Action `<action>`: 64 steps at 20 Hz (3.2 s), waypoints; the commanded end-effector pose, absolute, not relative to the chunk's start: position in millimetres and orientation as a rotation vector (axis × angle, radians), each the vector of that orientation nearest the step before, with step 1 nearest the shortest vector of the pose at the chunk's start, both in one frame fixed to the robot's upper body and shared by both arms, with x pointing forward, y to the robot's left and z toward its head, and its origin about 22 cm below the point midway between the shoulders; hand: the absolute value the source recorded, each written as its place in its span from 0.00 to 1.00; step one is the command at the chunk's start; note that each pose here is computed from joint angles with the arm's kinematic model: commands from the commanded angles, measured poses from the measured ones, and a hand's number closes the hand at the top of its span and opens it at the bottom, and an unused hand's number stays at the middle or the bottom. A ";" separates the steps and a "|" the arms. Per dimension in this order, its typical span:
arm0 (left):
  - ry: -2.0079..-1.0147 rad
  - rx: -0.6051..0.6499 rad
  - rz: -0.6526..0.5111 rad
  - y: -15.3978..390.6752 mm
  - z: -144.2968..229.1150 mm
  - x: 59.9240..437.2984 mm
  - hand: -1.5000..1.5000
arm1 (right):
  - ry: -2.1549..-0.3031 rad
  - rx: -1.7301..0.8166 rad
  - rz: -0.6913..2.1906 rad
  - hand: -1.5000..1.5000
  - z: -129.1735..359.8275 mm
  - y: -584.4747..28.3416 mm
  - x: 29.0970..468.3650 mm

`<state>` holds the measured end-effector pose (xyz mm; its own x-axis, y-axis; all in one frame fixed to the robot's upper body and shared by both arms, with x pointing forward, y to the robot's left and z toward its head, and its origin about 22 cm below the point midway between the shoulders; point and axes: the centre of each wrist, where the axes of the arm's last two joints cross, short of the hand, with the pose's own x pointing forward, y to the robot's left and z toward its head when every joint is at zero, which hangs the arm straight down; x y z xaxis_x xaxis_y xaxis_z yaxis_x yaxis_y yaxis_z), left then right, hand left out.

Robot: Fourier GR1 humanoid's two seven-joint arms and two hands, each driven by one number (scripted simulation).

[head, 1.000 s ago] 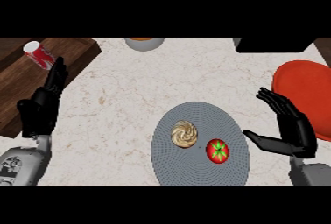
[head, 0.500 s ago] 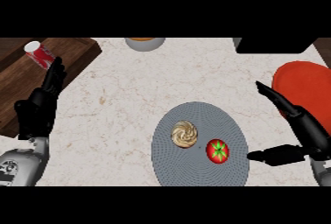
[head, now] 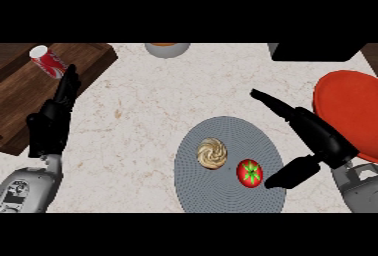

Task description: Pick the cupcake from the placemat and place it in the bowl

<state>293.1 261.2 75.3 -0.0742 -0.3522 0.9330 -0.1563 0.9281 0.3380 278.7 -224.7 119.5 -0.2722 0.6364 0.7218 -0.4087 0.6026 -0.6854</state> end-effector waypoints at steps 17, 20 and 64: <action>-1.653 0.402 -0.162 276.3 85.0 295.6 0.50 | -1.140 -0.265 1.289 0.00 73.8 -112.5 285.7; -1.622 0.401 -0.156 266.9 79.3 288.7 0.50 | -1.177 -0.259 1.306 0.00 55.9 -124.3 291.2; -1.639 0.425 -0.160 264.5 70.5 285.6 0.50 | -1.550 -0.475 0.826 1.00 113.8 -52.7 164.0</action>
<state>283.2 265.4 73.2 -0.0587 -0.3544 0.9332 -0.1650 0.9254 0.3411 176.9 -42.8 79.9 -0.1596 0.7854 0.5980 -0.2898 0.5418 -0.7890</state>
